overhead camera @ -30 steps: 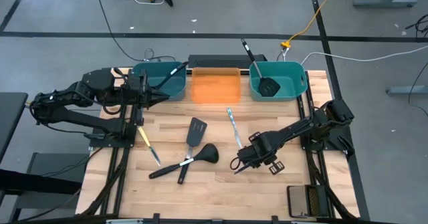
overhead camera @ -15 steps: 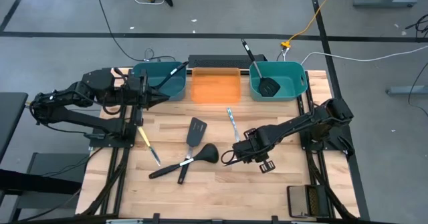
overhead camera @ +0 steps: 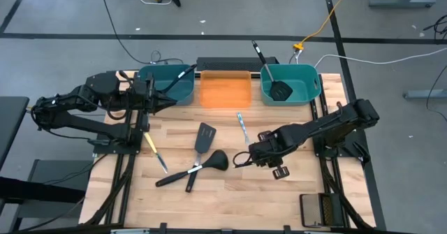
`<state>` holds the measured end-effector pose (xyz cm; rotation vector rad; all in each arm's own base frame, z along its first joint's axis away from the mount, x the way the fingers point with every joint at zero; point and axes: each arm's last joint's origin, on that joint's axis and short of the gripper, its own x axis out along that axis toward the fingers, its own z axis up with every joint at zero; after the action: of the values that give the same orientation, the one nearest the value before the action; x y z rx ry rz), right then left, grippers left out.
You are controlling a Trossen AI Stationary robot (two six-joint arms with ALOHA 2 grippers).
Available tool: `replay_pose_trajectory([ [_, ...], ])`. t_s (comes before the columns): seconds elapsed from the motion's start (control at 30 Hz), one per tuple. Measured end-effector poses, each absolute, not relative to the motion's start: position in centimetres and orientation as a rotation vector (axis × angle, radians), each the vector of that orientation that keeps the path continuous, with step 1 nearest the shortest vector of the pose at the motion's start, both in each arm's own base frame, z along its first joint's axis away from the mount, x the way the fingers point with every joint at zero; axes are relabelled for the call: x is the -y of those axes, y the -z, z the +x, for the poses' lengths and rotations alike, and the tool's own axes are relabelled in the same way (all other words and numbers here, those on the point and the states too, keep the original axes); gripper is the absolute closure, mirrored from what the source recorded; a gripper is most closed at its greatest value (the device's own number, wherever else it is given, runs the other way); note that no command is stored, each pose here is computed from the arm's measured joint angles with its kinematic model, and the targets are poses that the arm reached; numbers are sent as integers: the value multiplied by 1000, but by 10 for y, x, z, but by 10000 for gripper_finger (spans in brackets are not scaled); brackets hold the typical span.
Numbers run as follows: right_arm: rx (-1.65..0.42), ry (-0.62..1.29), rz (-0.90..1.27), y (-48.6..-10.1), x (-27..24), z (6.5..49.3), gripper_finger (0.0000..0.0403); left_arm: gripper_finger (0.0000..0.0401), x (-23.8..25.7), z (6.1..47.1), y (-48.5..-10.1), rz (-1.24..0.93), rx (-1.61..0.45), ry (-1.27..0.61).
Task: Pick & Place Kitchen Items
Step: Put the yellow knife into the orange bin
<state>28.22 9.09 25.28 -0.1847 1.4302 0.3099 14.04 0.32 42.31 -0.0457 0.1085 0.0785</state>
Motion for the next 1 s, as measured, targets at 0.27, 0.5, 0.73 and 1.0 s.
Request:
replay_pose_trajectory([
  [0.27, -1289, -276, -121, -290, -70, 264, 318, 399, -3, 140, -423, -46, -109, -79],
  [0.5, -1143, -230, -66, -322, -50, 244, 318, 399, -3, 140, -423, -46, -109, -79],
  [0.73, -1025, -183, -21, -345, -34, 225, 318, 399, -3, 140, -423, -46, -108, -79],
  [1.0, -941, -148, 6, -360, -23, 209, 318, 399, -3, 140, -423, -46, -108, -79],
])
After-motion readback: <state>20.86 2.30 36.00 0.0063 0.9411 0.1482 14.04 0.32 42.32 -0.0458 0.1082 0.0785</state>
